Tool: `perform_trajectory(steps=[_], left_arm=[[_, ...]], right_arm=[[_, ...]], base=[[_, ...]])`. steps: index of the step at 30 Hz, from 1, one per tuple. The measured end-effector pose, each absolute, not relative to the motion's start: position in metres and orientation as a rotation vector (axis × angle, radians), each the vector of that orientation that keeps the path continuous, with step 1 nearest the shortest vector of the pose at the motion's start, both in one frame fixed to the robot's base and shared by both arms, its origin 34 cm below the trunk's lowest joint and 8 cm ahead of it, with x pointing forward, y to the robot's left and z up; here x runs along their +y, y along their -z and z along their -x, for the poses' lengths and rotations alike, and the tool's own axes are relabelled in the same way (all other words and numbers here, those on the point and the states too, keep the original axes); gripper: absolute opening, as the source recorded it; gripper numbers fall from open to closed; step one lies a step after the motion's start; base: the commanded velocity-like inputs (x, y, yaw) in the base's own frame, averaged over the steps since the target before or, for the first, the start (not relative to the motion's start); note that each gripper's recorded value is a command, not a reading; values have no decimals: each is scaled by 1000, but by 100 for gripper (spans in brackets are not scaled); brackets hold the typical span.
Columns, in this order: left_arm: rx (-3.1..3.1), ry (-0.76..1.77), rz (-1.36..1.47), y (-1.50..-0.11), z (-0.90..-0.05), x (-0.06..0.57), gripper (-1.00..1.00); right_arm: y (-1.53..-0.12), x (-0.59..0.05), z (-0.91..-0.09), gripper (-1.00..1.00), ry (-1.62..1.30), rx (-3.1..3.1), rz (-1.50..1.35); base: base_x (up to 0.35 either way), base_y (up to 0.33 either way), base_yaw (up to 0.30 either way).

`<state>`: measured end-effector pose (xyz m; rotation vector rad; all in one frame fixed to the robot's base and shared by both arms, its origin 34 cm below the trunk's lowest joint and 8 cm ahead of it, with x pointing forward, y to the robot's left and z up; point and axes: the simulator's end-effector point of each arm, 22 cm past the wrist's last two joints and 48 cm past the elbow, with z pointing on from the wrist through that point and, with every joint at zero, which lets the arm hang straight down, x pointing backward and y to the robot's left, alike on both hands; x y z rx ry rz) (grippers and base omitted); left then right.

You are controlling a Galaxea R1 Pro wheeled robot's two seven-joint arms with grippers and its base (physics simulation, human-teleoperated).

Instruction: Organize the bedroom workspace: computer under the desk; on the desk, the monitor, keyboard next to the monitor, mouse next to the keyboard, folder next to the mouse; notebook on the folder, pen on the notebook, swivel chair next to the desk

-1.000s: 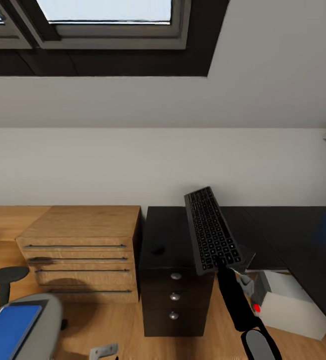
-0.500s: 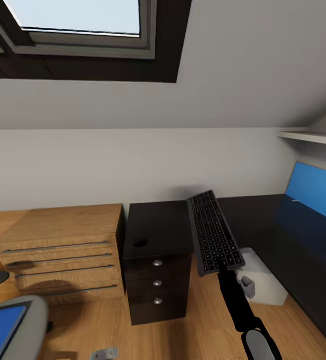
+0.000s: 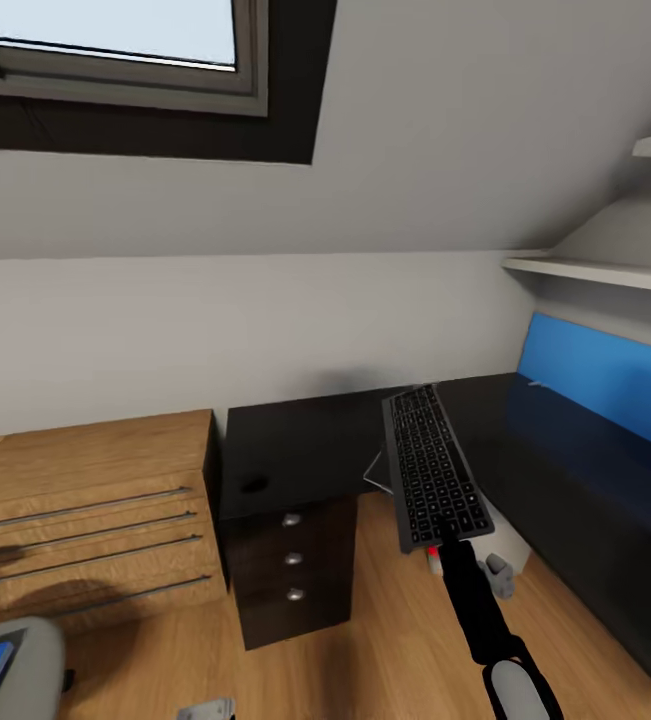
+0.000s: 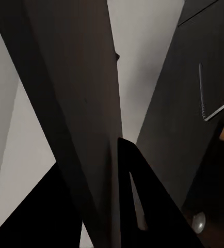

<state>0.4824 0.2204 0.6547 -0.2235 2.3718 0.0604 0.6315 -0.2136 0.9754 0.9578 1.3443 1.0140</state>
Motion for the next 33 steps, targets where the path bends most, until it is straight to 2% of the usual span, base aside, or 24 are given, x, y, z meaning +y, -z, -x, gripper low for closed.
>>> perform_trajectory(steps=[15,33], left_arm=[[2399,-65,223,-645,-472,220,100],[2416,-68,221,-640,-467,221,100]], right_arm=[[-964,-222,-632,-100,-962,1361,-1002],[-955,-224,-632,-100,-941,1382,-1026]], base=[[-63,292,-262],[-31,26,-262]])
